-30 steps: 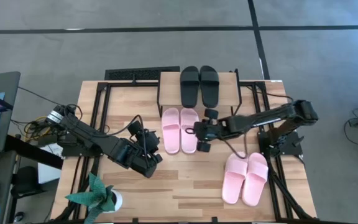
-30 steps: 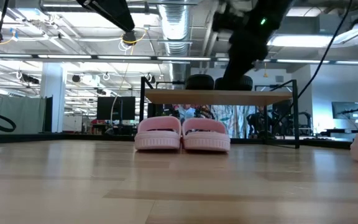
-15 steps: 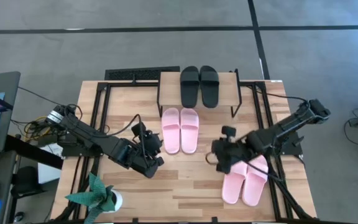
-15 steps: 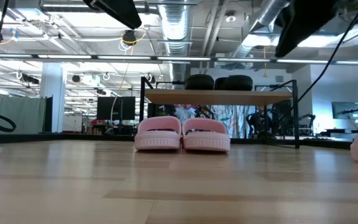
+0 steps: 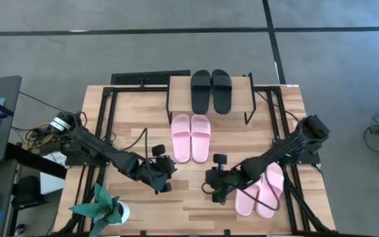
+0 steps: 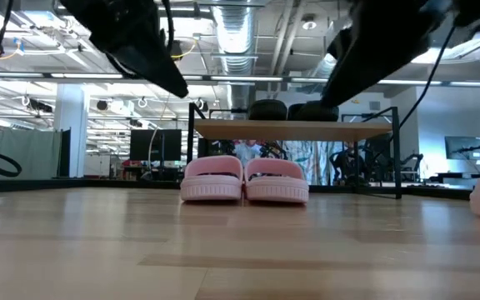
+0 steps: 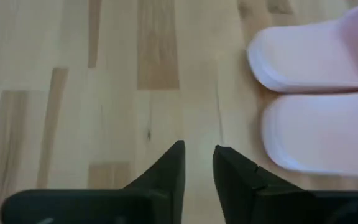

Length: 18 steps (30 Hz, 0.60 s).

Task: Pick and place slides into the shelf
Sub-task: Adjust the pink slippers under the shelf

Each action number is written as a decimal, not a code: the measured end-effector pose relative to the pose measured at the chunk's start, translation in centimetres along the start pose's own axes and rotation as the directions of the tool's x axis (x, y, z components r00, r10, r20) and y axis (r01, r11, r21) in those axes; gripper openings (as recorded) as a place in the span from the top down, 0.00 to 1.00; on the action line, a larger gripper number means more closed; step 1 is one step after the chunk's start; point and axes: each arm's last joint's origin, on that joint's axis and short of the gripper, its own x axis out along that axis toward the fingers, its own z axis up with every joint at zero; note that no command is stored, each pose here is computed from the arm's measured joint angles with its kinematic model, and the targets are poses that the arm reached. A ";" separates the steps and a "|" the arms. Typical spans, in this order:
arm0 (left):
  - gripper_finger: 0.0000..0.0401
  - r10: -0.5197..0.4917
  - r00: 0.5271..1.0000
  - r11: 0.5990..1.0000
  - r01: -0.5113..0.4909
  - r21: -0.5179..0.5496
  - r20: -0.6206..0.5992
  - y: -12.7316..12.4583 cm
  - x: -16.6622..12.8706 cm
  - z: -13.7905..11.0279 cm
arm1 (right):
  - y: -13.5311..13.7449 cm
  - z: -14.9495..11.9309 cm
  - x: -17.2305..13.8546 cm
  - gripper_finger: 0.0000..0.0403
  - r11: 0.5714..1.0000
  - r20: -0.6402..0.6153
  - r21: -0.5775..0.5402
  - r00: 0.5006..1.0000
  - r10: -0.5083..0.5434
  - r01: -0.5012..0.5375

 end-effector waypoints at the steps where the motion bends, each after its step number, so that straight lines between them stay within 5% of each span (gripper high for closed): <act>1: 0.79 -0.008 1.000 1.000 0.008 -0.005 0.003 0.0 0.2 -0.3 | 0.0 0.1 0.5 0.85 1.000 0.003 0.008 1.000 0.007 -0.007; 7: 0.92 -0.052 0.998 0.998 0.054 -0.036 0.042 0.1 1.3 -1.8 | -0.7 0.7 2.7 0.99 0.999 0.031 0.034 0.999 0.021 -0.022; 18: 1.00 -0.086 0.995 0.993 0.091 -0.076 0.057 1.8 4.3 -3.7 | -3.9 1.6 4.0 1.00 0.995 0.019 0.098 1.000 -0.021 0.019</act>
